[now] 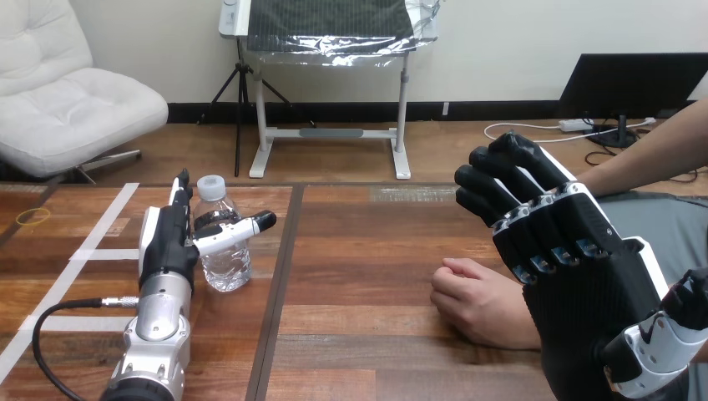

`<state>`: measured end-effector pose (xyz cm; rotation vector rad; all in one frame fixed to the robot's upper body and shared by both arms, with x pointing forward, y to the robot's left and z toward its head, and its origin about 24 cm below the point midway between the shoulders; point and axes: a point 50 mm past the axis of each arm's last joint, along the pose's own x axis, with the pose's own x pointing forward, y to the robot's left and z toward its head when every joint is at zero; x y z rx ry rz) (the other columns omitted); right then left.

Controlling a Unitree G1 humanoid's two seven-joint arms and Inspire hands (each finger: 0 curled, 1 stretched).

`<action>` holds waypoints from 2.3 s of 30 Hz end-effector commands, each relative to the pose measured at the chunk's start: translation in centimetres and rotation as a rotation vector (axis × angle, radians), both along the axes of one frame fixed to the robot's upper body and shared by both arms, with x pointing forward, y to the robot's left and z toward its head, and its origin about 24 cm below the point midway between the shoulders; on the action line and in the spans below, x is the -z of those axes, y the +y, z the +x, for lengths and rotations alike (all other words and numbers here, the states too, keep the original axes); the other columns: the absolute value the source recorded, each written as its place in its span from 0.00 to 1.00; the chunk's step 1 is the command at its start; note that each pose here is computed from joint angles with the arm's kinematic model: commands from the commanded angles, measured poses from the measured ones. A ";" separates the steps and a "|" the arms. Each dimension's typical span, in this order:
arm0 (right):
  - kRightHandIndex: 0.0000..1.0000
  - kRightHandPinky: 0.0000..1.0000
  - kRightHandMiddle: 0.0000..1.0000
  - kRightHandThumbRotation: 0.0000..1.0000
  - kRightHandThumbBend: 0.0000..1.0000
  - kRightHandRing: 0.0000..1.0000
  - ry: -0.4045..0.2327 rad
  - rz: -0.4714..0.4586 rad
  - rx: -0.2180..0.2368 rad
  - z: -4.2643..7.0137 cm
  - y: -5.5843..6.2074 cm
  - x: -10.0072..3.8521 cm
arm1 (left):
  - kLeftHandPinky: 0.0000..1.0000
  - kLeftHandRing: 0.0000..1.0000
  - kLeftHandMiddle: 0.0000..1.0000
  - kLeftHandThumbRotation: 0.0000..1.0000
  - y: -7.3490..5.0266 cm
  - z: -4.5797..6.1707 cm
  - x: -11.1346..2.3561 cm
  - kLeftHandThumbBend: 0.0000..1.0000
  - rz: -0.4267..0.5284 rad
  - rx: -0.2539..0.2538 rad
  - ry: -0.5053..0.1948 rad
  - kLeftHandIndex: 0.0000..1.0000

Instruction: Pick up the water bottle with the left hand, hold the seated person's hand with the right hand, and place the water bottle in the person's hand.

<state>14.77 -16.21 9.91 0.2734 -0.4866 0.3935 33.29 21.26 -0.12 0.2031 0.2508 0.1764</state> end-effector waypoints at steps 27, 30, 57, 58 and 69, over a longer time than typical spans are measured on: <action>0.86 0.90 0.87 1.00 0.83 0.87 -0.062 -0.006 -0.021 0.3 -0.1 -1.4 | 0.91 0.96 0.98 0.11 -1.3 2.2 -2.7 1.00 -0.004 0.026 -0.072 1.00; 0.86 0.90 0.87 1.00 0.83 0.87 -0.062 -0.004 -0.022 0.3 -0.1 -1.4 | 0.91 0.96 0.97 0.11 -1.4 2.3 -2.7 1.00 0.001 0.025 -0.069 0.99; 0.85 0.89 0.86 1.00 0.83 0.86 -0.068 0.001 -0.023 0.2 -0.2 -1.6 | 0.71 0.82 0.86 0.01 -2.2 3.0 -3.0 0.94 0.071 0.014 0.025 0.87; 0.85 0.89 0.86 1.00 0.83 0.86 -0.068 0.001 -0.023 0.2 -0.2 -1.6 | 0.70 0.80 0.84 0.01 -2.2 3.0 -3.0 0.93 0.071 0.012 0.027 0.86; 0.85 0.88 0.86 1.00 0.83 0.86 -0.068 0.008 -0.030 0.1 -0.2 -1.7 | 0.55 0.64 0.67 0.00 -2.4 3.2 -3.2 0.86 0.080 -0.038 0.033 0.72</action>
